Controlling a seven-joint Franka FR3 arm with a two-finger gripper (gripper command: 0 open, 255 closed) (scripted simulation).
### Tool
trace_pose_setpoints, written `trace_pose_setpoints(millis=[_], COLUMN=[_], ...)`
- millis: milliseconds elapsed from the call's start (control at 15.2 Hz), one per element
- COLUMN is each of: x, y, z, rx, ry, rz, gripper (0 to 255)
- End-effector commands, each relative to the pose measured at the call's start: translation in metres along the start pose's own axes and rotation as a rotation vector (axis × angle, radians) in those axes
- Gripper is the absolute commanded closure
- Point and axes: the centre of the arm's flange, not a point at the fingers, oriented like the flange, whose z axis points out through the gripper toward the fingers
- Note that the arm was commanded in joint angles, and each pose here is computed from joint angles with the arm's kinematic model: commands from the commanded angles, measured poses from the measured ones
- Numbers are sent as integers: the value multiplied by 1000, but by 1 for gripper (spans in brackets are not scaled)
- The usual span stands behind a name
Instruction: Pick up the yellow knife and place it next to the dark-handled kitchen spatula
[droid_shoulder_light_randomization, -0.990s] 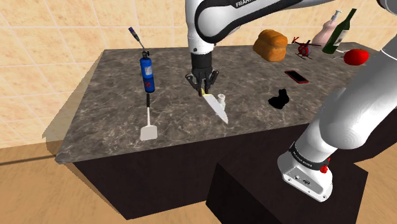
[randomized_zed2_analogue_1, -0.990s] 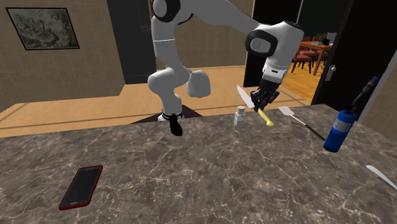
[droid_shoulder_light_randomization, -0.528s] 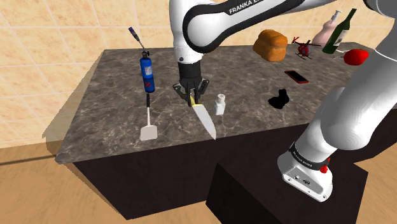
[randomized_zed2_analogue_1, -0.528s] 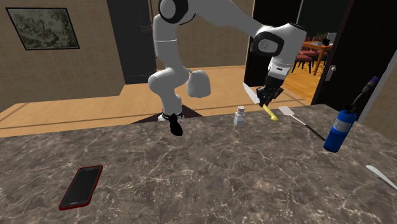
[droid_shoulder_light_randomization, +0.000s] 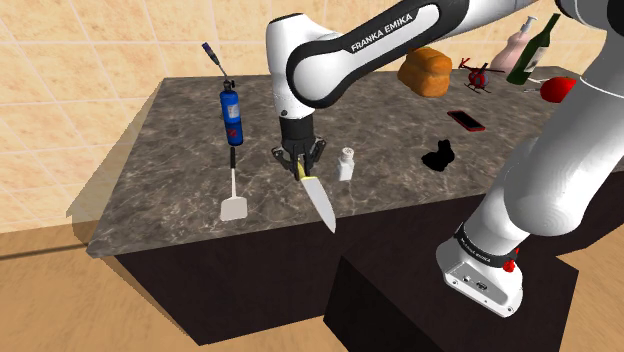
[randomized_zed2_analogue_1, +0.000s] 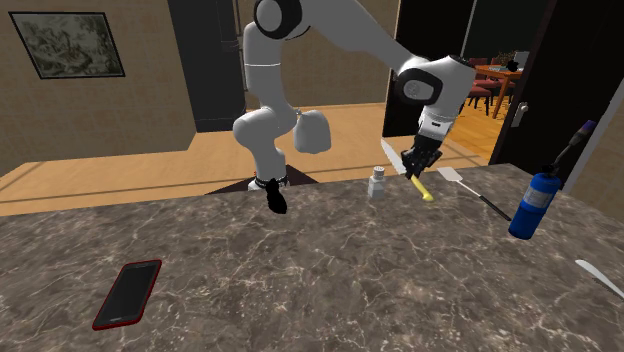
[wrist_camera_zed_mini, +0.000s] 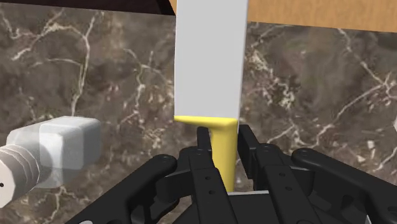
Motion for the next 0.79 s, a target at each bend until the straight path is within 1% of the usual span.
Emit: trace_pose_setpoints(millis=[0, 198, 660, 726], x=[1, 4, 4, 4], y=[-1, -2, -2, -2], z=[10, 24, 24, 24], rx=[0, 0, 0, 0], ry=[0, 0, 0, 0], rz=[0, 0, 0, 0], gripper=[255, 255, 255, 0])
